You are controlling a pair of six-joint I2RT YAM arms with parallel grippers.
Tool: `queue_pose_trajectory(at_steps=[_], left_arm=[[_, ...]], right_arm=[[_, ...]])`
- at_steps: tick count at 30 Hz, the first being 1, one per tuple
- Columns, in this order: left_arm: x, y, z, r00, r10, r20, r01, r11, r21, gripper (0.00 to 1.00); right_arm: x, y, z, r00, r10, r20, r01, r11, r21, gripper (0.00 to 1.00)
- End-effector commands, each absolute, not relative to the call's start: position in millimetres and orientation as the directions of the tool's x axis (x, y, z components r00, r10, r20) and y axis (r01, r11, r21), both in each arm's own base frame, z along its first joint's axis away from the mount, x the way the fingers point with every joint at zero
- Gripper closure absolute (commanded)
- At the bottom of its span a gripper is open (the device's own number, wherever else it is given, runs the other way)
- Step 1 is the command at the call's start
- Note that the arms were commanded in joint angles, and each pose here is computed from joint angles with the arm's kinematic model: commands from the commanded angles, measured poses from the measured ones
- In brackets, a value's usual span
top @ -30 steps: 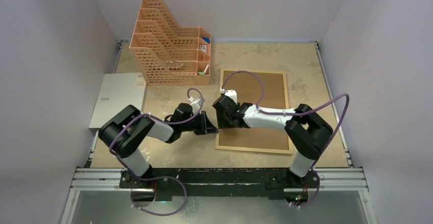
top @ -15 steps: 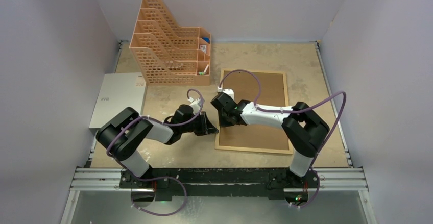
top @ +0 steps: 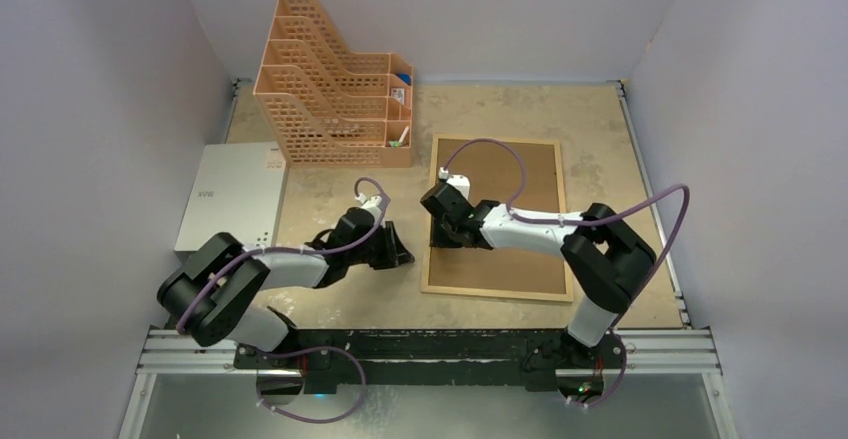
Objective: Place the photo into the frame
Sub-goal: Install the photo frame at the center of the board.
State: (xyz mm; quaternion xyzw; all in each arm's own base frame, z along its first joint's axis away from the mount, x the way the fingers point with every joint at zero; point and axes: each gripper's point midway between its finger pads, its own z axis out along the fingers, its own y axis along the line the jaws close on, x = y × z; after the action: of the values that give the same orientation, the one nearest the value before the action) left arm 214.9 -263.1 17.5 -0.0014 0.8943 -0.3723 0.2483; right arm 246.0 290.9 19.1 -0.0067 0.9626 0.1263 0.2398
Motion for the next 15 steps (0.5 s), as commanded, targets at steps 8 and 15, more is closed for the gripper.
queue_pose_trajectory(at_steps=[8,15], left_arm=[[193,-243,27,-0.893,-0.155,-0.421,0.165,0.759,-0.63,0.67],[177,-254,36,-0.898,-0.111,-0.425,0.196,0.764,-0.614,0.71]], right_arm=[[275,163,53,-0.778,0.235,-0.583,0.212,0.971,0.109,0.5],[315,73,97,-0.609,0.339,-0.717,0.367,0.922,0.124,0.41]])
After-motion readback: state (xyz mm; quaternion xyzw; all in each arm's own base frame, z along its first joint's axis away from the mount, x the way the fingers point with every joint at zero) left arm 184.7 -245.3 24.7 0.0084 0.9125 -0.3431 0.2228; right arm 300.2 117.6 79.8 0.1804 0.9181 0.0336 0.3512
